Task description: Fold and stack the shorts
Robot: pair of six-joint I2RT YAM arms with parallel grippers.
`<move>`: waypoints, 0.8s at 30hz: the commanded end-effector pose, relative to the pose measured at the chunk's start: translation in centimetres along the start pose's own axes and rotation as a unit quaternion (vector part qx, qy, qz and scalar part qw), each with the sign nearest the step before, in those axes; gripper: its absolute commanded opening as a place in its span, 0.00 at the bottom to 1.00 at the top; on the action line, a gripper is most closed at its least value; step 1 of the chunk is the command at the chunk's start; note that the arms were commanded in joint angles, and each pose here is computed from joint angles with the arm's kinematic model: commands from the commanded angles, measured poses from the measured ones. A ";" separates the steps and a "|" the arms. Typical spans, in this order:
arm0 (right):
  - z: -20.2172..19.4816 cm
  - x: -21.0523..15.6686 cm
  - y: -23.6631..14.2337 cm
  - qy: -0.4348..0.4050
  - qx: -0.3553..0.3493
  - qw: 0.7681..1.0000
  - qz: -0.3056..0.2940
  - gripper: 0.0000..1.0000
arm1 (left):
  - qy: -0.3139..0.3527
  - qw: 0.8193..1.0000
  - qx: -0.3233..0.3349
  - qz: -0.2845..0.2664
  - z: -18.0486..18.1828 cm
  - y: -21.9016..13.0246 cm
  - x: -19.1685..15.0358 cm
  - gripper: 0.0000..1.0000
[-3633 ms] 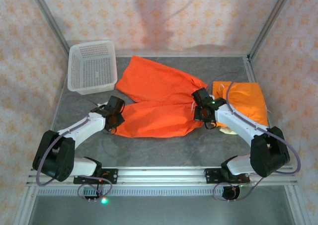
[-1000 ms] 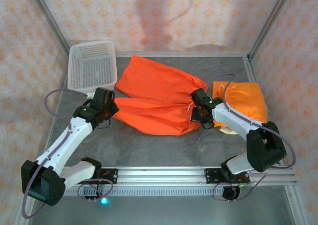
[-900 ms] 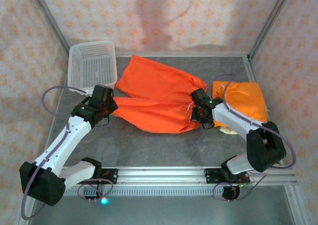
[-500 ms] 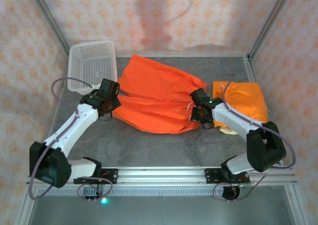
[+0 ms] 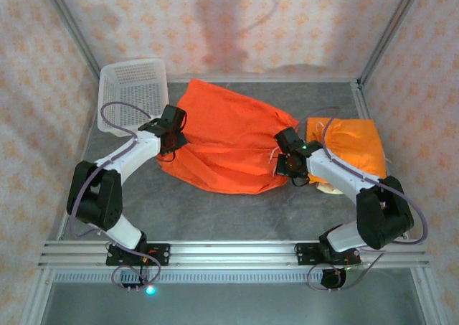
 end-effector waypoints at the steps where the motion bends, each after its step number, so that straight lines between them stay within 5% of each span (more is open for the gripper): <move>1: -0.3 0.3 0.1 0.011 -0.006 1.000 -0.009 0.00 | -0.015 0.997 -0.052 -0.057 -0.9 -2.2 2.2 0.33; 14: 0.0 0.8 0.0 0.009 -0.004 1.000 -0.014 0.00 | -0.077 0.986 -0.120 -0.092 3.2 -7.1 -1.2 0.97; 24: 0.2 1.0 -0.3 0.015 0.004 1.000 -0.016 0.00 | -0.159 0.979 -0.124 -0.017 6.9 -5.0 -7.7 1.00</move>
Point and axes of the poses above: each hand's point on the last joint's axis, 136 mm out from that joint toward the fingers, its own y axis out along the fingers, its own z axis along the line the jaws close on, x = y × z, the point moved 4 cm from there along -y, back along the fingers, and after that the axes turned 1 degree about y, right-handed, at the moved point
